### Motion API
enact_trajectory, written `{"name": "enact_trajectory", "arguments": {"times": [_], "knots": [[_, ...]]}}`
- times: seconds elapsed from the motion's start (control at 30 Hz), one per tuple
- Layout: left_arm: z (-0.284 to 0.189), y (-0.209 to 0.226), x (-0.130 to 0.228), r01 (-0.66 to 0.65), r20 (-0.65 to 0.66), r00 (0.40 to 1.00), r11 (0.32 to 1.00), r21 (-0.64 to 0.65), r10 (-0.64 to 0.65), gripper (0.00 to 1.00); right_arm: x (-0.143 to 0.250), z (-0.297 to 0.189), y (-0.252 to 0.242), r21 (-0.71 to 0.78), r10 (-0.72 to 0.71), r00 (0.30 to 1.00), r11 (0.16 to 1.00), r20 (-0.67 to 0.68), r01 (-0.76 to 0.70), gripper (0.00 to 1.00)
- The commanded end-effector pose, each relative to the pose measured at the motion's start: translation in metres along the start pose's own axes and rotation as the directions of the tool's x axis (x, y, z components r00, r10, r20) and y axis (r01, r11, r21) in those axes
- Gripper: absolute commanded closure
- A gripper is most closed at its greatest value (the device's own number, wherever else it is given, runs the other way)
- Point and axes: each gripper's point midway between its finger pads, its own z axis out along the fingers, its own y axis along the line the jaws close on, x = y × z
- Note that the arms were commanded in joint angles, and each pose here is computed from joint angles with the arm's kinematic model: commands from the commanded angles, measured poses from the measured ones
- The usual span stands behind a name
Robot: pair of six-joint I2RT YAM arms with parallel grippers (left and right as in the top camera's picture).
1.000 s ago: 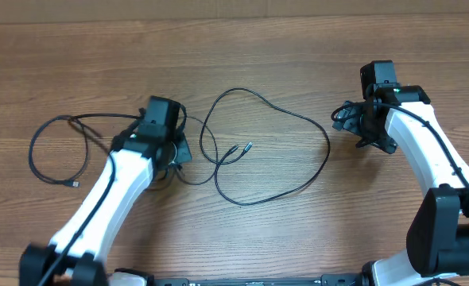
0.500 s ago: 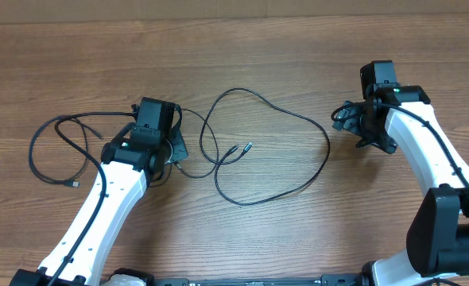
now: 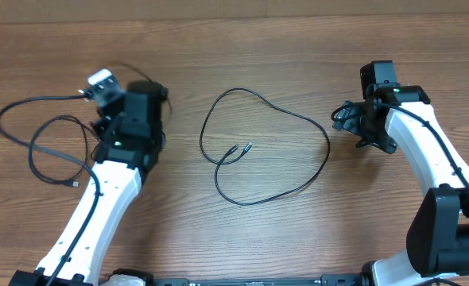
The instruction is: Untangle cables
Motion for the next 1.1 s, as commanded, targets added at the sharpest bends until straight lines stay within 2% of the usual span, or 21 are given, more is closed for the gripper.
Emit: {"name": "enact_trajectory", "arguments": {"times": [0.0,0.1,0.27,0.43,0.67,0.87,1.07], "knots": [[0.009,0.034,-0.039,-0.052,0.105,0.992,0.99,-0.133,0.066,0.96,0.001,0.003,-0.002,0.017,-0.004,1.0,1.0,-0.001,0.004,0.0],[0.026,0.039,-0.05,-0.106,0.104,0.988,0.99,-0.095,0.116,0.96,0.001,0.003,-0.002,0.017,-0.004,1.0,1.0,-0.001,0.004,0.0],[0.053,0.062,-0.037,-0.11,0.01,0.994,0.993,-0.048,0.11,0.96,0.001,0.003,-0.002,0.017,-0.005,1.0,1.0,-0.001,0.005,0.0],[0.078,0.091,-0.02,0.008,-0.095,0.995,1.0,-0.006,-0.008,0.96,0.001,0.003,-0.002,0.017,-0.004,1.0,1.0,-0.001,0.004,0.0],[0.096,0.147,-0.002,0.119,-0.165,0.976,0.983,-0.137,-0.141,0.96,0.001,0.003,-0.002,0.017,-0.004,1.0,1.0,-0.001,0.004,0.0],[0.104,0.187,0.023,0.223,-0.217,0.934,0.937,-0.267,-0.284,0.96,0.001,0.003,-0.002,0.017,-0.004,1.0,1.0,-0.001,0.004,0.0],[0.115,0.2,0.058,0.273,-0.311,0.874,0.908,-0.318,-0.372,0.96,0.001,0.003,-0.002,0.017,-0.004,1.0,1.0,-0.001,0.004,0.0]]}}
